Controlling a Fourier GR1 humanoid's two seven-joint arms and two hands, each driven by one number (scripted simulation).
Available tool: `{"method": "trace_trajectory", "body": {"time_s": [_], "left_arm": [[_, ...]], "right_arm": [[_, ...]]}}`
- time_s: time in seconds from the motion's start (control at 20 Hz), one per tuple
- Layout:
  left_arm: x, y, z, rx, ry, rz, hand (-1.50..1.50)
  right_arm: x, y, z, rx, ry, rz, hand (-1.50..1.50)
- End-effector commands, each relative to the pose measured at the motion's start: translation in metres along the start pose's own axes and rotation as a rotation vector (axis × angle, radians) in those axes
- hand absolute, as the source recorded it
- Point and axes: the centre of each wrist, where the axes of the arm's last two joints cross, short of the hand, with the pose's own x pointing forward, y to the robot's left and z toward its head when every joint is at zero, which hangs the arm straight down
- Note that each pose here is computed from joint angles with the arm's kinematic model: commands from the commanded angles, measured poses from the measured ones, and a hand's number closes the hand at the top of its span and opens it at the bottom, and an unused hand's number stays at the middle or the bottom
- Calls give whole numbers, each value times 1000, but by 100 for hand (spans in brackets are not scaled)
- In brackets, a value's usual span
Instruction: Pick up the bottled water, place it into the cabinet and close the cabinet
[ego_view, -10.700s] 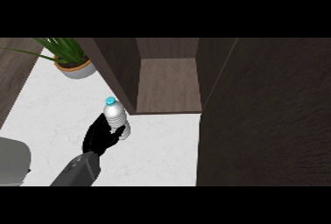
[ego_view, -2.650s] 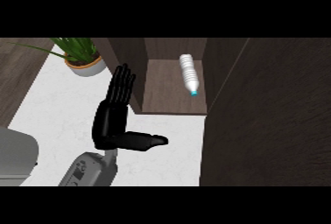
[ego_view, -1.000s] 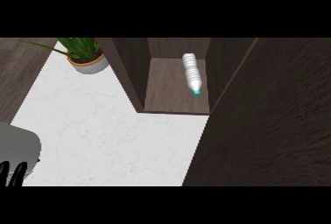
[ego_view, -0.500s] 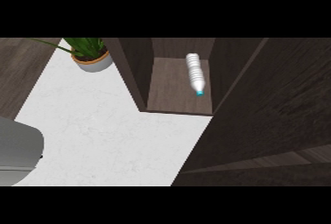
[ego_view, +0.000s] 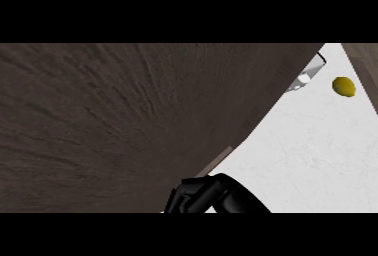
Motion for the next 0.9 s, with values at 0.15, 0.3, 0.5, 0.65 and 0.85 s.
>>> {"method": "trace_trajectory", "body": {"time_s": [0.15,0.3,0.5,0.65,0.85], "left_arm": [[23,10,16,-7,7,4,-150],[27,19,22,6,-14,-5,-150],[31,17,15,18,-31,-1,-150],[33,21,25,31,-23,2,-150],[48,27,26,19,-36,-1,-150]], "right_arm": [[24,-45,-54,-44,-36,-107,150],[29,-52,-72,-64,-55,-137,150],[30,-97,-97,-36,-33,-153,150],[7,-121,-96,-39,10,-129,150],[25,-144,-120,-30,4,-97,150]]}}
